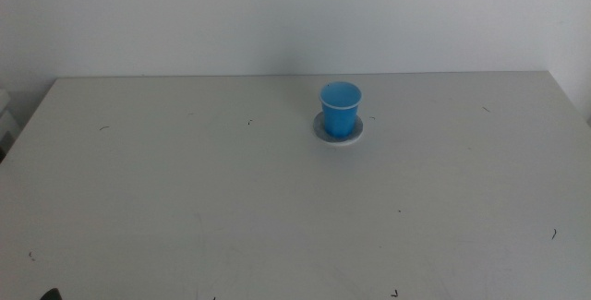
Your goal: Place an empty cup on a cup mat.
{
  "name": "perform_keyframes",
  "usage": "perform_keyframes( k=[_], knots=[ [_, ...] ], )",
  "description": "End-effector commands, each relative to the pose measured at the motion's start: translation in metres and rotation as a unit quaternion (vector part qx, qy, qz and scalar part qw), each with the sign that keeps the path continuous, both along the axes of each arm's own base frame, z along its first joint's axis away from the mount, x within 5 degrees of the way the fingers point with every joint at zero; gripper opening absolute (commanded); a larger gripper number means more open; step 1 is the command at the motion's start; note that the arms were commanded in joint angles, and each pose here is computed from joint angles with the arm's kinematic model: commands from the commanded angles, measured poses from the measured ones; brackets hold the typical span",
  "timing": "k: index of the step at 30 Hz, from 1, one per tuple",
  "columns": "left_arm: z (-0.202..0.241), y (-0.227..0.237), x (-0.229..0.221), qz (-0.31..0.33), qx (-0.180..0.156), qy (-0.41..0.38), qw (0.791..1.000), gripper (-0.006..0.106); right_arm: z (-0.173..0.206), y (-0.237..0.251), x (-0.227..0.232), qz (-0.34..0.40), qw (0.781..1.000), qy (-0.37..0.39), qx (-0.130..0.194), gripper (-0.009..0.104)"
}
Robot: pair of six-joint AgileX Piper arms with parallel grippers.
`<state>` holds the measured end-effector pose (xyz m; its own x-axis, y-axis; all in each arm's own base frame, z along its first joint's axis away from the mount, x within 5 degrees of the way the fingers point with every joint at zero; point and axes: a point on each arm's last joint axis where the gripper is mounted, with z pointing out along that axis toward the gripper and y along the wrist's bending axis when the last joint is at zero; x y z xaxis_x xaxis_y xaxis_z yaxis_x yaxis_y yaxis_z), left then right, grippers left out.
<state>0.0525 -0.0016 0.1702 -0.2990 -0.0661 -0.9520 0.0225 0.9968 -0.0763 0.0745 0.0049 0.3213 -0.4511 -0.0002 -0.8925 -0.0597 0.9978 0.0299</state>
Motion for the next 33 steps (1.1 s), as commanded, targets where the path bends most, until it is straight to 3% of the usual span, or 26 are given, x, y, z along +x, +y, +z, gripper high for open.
perform_keyframes(
  k=[1, 11, 15, 20, 33],
  knots=[
    [0.008, 0.000, 0.001, 0.000, -0.008, -0.038, 0.999, 0.105, -0.004, -0.001, -0.003, 0.008, 0.995, -0.095, -0.013, 0.074],
    [0.008, 0.000, 0.001, 0.000, -0.008, -0.038, 0.999, 0.105, -0.055, -0.002, -0.028, 0.021, 0.979, -0.204, 0.019, 0.079],
    [0.008, 0.000, 0.001, 0.000, -0.008, -0.038, 0.999, 0.105, -0.069, -0.003, -0.031, 0.022, 0.975, -0.221, 0.009, 0.079],
    [0.008, 0.000, 0.001, 0.000, -0.008, -0.038, 0.999, 0.105, -0.092, -0.004, -0.029, 0.021, 0.978, -0.207, -0.028, 0.079],
    [0.008, 0.000, 0.001, 0.000, -0.008, -0.038, 0.999, 0.105, -0.133, 0.000, -0.021, 0.032, 0.983, -0.178, -0.008, 0.079]
  ],
)
